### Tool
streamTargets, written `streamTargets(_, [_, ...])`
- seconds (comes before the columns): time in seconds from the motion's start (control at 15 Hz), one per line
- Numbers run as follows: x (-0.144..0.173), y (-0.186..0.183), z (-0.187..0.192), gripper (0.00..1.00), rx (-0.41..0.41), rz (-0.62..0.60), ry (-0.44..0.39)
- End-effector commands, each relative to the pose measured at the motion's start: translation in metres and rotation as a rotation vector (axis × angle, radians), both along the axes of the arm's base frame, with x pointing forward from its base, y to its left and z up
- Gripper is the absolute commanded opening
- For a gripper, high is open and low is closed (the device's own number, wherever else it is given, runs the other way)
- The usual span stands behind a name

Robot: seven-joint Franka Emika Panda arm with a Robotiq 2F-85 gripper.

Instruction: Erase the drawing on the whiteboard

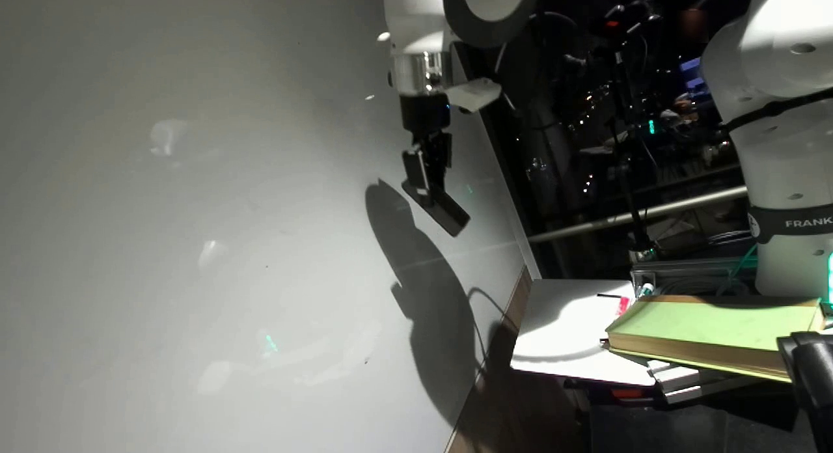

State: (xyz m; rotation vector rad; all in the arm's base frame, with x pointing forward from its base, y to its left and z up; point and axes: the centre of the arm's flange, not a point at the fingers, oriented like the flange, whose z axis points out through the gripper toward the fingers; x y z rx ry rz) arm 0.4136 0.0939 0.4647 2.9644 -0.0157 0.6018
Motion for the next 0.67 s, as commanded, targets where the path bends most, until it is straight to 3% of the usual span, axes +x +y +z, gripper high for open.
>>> streamTargets(0.0, [-0.036, -0.011, -0.094, 0.3, -0.029, 0.048, 0.082])
streamTargets(0.2, [-0.054, -0.011, -0.151, 0.3, -0.037, 0.071, 0.15])
streamTargets(0.6, [-0.041, -0.016, -0.203, 0.3, -0.066, 0.09, 0.242])
